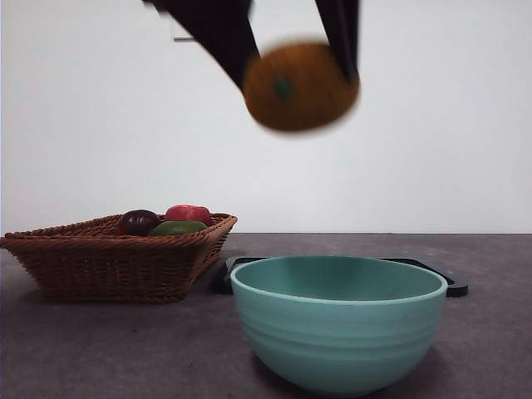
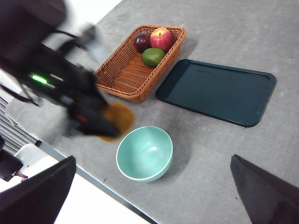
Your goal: Pick up the wifruite, put it on the bowl, pick up the plate, put it on desk
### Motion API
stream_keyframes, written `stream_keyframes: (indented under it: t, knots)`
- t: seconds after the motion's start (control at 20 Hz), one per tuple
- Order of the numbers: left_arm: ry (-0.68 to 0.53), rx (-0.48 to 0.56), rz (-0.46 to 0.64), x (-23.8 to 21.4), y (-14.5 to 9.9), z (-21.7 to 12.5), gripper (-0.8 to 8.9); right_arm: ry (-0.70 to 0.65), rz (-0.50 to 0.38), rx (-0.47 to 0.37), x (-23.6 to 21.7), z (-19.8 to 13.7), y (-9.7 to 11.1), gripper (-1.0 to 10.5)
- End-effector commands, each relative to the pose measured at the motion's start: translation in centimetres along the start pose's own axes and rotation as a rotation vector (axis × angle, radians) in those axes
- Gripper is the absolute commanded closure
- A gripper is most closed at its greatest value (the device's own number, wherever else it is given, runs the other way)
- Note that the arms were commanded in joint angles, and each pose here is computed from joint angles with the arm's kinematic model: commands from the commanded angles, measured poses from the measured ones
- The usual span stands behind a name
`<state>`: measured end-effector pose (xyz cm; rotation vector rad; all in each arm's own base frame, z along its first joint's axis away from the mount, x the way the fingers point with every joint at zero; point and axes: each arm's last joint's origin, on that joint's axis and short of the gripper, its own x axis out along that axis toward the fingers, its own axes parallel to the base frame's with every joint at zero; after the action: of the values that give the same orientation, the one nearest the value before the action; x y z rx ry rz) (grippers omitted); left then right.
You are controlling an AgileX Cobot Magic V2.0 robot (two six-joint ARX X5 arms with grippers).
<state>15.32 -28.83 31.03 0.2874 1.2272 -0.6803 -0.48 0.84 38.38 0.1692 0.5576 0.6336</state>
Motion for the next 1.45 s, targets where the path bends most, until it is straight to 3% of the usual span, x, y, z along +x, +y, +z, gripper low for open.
stream_keyframes:
  t: [0.05,0.3,0.55,1.1,1.3,1.45]
  knots:
    - [0.040,-0.019,0.013,2.8,-1.0,0.9,5.66,-0.019,0.005,-0.021,-0.4,0.2,0.2,3.3]
    - [0.154,-0.018,0.069,8.2,-1.2,1.3,5.66,-0.019,0.005,-0.021,-0.4,0.2,0.2,3.3]
    - [0.182,-0.022,0.084,11.7,-1.2,1.7,5.66,-0.019,0.005,-0.021,-0.4,0.2,0.2,3.3]
    - [0.227,-0.032,0.108,13.8,-0.7,1.7,5.56,-0.019,0.005,-0.021,-0.4,0.2,0.2,3.3]
    - [0.215,-0.034,0.103,13.8,-0.8,1.9,2.90,-0.019,0.005,-0.022,-0.4,0.2,0.2,3.3]
    - [0.212,-0.030,0.101,13.3,-0.9,2.1,2.51,-0.019,0.005,-0.022,-0.4,0.2,0.2,3.3]
